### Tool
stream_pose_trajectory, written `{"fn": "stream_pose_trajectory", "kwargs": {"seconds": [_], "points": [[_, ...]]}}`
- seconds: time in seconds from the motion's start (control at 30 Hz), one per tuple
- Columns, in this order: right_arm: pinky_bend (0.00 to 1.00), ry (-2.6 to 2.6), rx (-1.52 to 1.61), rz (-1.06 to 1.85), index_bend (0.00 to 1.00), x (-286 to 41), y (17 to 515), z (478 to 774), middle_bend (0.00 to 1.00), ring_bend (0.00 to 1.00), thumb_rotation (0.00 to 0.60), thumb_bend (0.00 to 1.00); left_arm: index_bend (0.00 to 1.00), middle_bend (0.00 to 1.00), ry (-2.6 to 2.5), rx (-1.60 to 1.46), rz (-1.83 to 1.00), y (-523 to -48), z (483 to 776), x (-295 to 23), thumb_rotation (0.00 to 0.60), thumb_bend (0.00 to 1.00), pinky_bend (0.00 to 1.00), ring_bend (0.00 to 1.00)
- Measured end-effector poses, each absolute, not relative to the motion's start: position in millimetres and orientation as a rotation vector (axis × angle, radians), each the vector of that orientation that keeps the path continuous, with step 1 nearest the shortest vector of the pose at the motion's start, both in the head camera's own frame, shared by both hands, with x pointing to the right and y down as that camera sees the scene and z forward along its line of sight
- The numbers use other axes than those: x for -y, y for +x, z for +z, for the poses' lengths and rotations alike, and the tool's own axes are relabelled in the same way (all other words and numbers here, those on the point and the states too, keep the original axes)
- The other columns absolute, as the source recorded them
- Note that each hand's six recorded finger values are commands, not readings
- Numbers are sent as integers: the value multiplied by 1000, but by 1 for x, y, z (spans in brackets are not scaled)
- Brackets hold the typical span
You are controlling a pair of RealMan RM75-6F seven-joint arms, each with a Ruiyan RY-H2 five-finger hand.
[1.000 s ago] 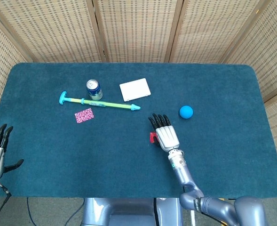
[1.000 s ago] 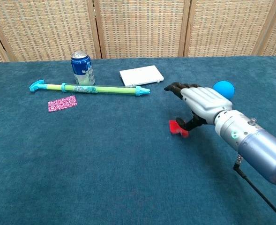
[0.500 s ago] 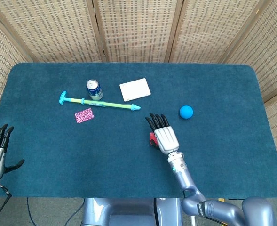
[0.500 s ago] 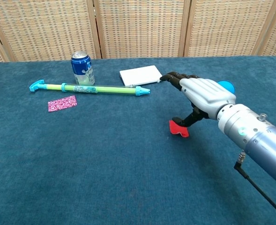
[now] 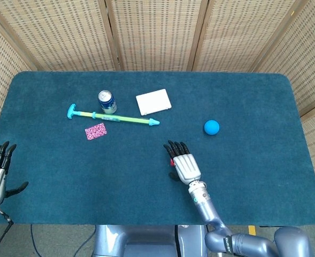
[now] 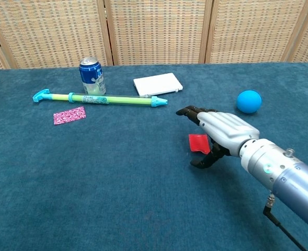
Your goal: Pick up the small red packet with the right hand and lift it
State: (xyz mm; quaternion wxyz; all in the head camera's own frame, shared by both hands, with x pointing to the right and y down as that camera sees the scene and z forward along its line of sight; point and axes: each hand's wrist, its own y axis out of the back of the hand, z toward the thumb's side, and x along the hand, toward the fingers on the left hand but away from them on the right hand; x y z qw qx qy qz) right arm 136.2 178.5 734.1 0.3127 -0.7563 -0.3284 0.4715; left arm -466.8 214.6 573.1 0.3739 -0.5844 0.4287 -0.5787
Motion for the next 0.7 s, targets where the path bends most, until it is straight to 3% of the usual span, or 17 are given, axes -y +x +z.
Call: {"fn": "stream_pose_trajectory", "kwargs": {"seconds": [0.5,0.57,0.7], "points": [[0,-1945,857,1308,84,-164,143,760,0,0,600,400,0,0,-1499,-1096,-1489,-468,577,-214,600,100,137,0],[0,-1937,867,1312,116,-162,145,761,0,0,600,426,0,0,-1498,-1097,-1486,-467,576,-214,600,100,137,0],[0,-1924,893,1304,284,-158,147,761,0,0,600,433,0,0,-1500,-1096,-1484,-467,576,-214,600,99,137,0]]}}
